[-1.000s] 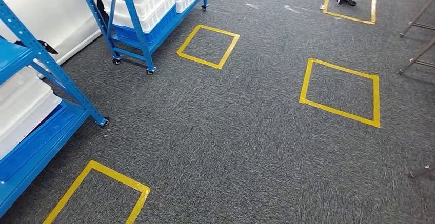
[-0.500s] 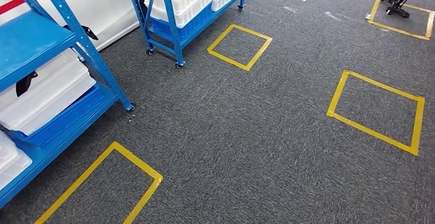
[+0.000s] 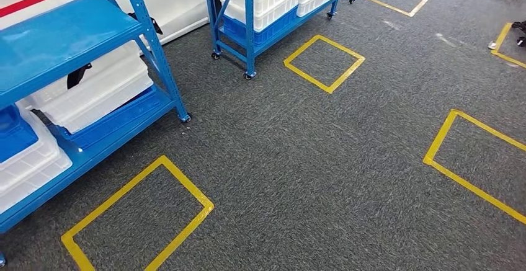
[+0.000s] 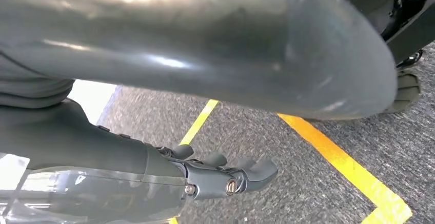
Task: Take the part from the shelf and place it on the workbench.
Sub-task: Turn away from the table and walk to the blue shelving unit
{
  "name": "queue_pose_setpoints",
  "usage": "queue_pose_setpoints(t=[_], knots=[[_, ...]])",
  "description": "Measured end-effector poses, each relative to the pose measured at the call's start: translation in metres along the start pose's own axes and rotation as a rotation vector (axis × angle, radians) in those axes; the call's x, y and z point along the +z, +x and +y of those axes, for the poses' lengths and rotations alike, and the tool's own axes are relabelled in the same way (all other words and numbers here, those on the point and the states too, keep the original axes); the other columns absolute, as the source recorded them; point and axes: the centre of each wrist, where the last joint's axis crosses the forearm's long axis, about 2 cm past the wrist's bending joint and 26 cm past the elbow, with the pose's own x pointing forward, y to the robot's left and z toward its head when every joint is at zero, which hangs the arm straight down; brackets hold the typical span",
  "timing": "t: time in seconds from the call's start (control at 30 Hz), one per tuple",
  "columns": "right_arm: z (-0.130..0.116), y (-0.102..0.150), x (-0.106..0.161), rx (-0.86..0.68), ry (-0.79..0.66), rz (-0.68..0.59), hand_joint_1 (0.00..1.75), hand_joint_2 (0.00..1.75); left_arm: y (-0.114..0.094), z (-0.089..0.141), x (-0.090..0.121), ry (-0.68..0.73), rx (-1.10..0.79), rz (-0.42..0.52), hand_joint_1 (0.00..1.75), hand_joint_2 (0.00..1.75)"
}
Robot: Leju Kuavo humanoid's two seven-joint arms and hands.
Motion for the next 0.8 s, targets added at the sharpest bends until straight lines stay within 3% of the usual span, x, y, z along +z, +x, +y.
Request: queue_pose_setpoints(t=[0.57,0.8], knots=[[-0.0006,-0.0013,-0.0001,0.005,-0.001,0.004,0.0,0.0,-0.0005,0.0009,0.0003,0.002,-0.012,0.015,0.0,0.0],[-0.0001,0.0063,0.0,0.017,-0.001,-0.038,0.0,0.0,-0.001,0.0052,0.0004,0.022,-0.056,0.087,0.0,0.0]])
